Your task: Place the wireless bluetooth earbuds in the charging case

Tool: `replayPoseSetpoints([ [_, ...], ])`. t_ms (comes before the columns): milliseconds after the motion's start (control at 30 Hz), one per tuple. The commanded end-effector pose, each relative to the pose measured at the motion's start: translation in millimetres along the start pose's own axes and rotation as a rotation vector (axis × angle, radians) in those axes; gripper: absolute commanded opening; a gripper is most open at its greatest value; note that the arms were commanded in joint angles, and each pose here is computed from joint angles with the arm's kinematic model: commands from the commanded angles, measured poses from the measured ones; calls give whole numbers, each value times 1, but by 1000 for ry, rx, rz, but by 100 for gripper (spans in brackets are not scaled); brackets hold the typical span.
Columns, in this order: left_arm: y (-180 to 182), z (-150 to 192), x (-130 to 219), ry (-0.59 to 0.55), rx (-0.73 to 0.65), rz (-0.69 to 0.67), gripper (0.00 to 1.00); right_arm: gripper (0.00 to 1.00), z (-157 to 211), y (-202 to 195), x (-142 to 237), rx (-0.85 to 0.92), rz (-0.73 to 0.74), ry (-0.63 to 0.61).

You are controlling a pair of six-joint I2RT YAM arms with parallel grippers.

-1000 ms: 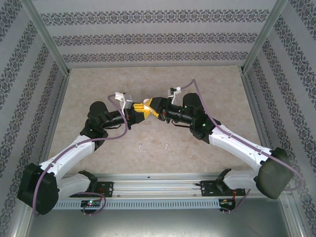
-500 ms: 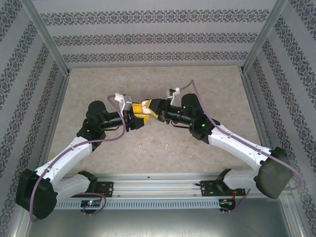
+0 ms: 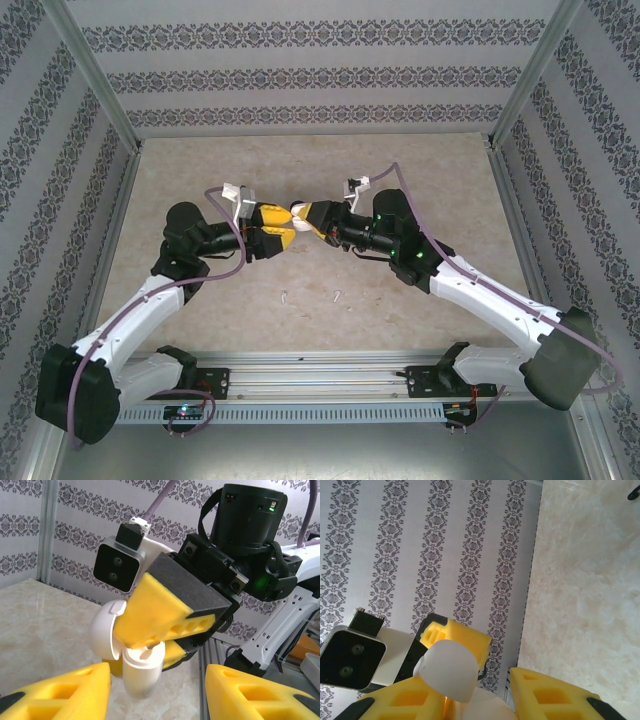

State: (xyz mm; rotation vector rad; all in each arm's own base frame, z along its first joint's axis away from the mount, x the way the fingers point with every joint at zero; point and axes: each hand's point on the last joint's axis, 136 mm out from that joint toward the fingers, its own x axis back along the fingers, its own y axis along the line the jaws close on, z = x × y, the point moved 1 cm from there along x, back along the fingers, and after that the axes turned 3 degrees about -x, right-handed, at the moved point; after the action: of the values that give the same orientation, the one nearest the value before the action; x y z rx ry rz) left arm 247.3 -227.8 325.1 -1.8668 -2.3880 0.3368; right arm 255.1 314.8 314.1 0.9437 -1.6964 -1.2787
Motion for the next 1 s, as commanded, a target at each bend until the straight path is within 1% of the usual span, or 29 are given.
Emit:
replayPoseSetpoints([
  [0,-8,-11,-2,-42,-28,64,51,16,0,22,-1,44,-63,11],
  [133,-9,-4,-6,-22,-47,84,51,16,1,24,-3,46,-67,23],
  [267,-10,-1,-9,-5,-66,86,47,16,2,24,-5,44,-69,37],
  [400,-9,0,-12,1,-71,91,45,16,4,23,-8,38,-73,49],
  [600,-8,1,-18,9,-68,103,37,16,6,24,-12,34,-82,65],
  [767,-8,3,-19,7,-67,109,24,16,6,21,-14,31,-75,67],
  [833,-8,4,-19,8,-67,110,18,18,7,19,-14,32,-72,69],
  [933,-9,5,-18,7,-72,104,14,28,6,17,-13,40,-57,65],
  [967,-9,6,-17,10,-70,99,13,30,6,14,-13,44,-44,60],
])
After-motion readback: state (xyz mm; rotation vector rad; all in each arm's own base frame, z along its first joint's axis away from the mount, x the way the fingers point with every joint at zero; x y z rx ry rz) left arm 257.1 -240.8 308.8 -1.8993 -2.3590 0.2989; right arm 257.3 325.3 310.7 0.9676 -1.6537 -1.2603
